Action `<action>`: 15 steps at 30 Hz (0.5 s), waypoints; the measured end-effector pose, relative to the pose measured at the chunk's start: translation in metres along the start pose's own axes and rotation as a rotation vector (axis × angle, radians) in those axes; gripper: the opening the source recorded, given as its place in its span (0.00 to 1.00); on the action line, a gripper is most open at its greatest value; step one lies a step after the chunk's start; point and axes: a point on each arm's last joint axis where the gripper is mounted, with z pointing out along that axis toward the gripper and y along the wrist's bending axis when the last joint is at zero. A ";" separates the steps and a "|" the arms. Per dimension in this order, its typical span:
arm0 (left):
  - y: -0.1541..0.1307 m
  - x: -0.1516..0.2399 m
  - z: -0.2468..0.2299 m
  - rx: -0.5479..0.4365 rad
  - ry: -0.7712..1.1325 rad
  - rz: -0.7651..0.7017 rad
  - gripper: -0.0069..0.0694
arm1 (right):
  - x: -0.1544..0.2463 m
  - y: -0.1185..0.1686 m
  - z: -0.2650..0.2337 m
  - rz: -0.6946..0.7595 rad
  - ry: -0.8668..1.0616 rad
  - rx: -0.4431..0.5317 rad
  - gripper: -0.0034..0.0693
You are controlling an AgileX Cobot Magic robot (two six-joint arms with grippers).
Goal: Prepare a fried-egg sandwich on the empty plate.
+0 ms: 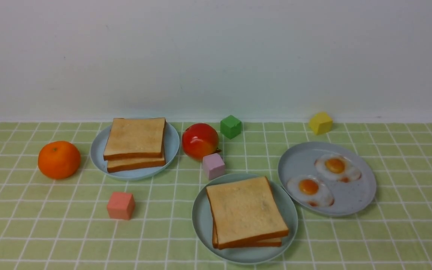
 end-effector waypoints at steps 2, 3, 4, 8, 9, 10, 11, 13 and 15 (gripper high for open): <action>0.000 0.000 0.000 0.000 0.001 0.000 0.07 | 0.006 -0.001 0.003 0.005 0.024 0.003 0.07; 0.000 0.000 0.000 0.000 0.001 0.000 0.07 | 0.011 -0.003 0.006 0.005 0.046 0.009 0.07; 0.000 0.000 0.000 0.000 0.001 0.000 0.07 | 0.013 -0.003 0.007 0.000 0.055 0.014 0.08; 0.000 0.001 0.000 0.000 0.002 0.000 0.07 | 0.022 -0.006 0.011 0.001 0.083 0.022 0.08; 0.000 0.001 0.000 0.000 0.002 0.000 0.07 | 0.023 -0.006 0.012 0.001 0.087 0.023 0.08; 0.000 0.001 0.000 0.000 0.002 0.000 0.07 | 0.023 -0.006 0.012 0.001 0.088 0.023 0.08; 0.000 0.001 0.000 0.000 0.002 0.000 0.07 | 0.023 -0.006 0.012 0.001 0.086 0.023 0.08; 0.000 0.001 0.001 0.000 0.003 0.000 0.07 | 0.023 -0.006 0.012 0.001 0.082 0.021 0.09; 0.000 0.001 0.001 0.000 0.004 0.000 0.07 | 0.023 -0.006 0.012 0.001 0.080 0.021 0.09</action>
